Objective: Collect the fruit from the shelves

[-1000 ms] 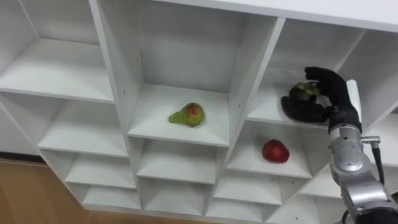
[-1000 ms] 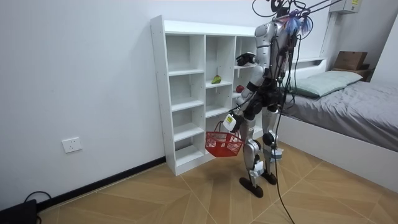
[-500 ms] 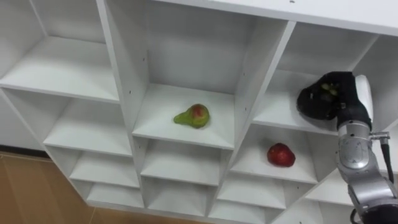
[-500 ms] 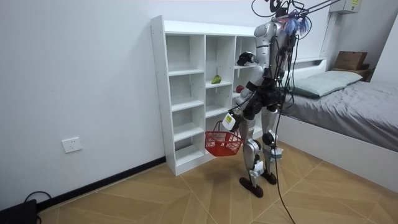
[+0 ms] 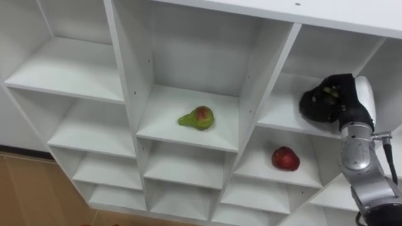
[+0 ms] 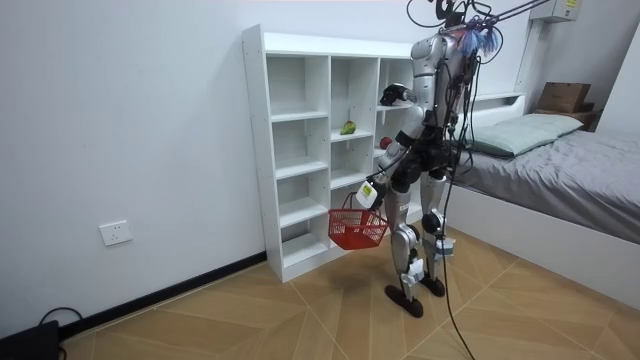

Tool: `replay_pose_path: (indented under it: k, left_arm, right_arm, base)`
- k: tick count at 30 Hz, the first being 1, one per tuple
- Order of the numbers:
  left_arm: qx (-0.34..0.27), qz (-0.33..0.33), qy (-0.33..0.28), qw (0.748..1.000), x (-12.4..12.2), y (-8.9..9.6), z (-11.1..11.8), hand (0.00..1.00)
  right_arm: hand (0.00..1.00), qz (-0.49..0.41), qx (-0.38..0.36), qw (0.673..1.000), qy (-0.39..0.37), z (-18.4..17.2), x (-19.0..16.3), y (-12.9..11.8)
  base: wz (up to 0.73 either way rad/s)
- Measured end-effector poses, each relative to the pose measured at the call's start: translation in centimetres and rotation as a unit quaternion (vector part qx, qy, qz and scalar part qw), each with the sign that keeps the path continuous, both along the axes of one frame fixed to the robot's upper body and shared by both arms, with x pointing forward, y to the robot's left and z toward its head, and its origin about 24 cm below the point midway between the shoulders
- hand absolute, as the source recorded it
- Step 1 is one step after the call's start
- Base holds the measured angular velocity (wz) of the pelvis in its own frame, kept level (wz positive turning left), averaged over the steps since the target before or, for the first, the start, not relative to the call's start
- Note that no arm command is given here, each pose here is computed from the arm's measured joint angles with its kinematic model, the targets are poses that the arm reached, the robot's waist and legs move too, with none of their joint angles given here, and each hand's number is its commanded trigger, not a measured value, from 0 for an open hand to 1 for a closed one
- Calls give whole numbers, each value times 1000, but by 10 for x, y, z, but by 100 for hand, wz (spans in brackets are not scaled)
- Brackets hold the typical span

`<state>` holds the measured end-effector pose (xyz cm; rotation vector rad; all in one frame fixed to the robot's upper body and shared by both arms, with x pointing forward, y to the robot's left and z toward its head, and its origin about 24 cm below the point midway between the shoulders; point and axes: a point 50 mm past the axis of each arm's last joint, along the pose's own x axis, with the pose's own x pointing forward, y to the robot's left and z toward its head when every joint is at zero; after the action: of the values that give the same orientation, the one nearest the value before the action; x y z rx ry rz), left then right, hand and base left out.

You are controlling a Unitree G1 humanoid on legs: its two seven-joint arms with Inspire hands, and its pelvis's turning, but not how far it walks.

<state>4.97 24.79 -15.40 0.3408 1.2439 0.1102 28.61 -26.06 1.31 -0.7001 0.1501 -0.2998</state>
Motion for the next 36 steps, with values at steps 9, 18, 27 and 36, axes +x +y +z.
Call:
replay_pose_path:
  k: [9, 18, 27, 36]
  left_arm:
    - [-14, 20, -10, 1000, 2, -2, 0, 100]
    - [-24, 26, -49, 998, 22, -4, 3, 100]
    - [-68, 9, -136, 988, 66, -23, 17, 100]
    - [-126, -43, -189, 973, 91, -48, 30, 100]
  right_arm:
    - [100, -1, 8, 1000, -7, 1, 0, 1]
    - [100, 2, 24, 999, -24, 2, 0, 4]
    - [100, 26, 43, 998, -40, 5, -3, 19]
    - [100, 47, 59, 996, -49, 5, -8, 34]
  base:
    - [0]
    - [0]
    - [-2]
    - [0]
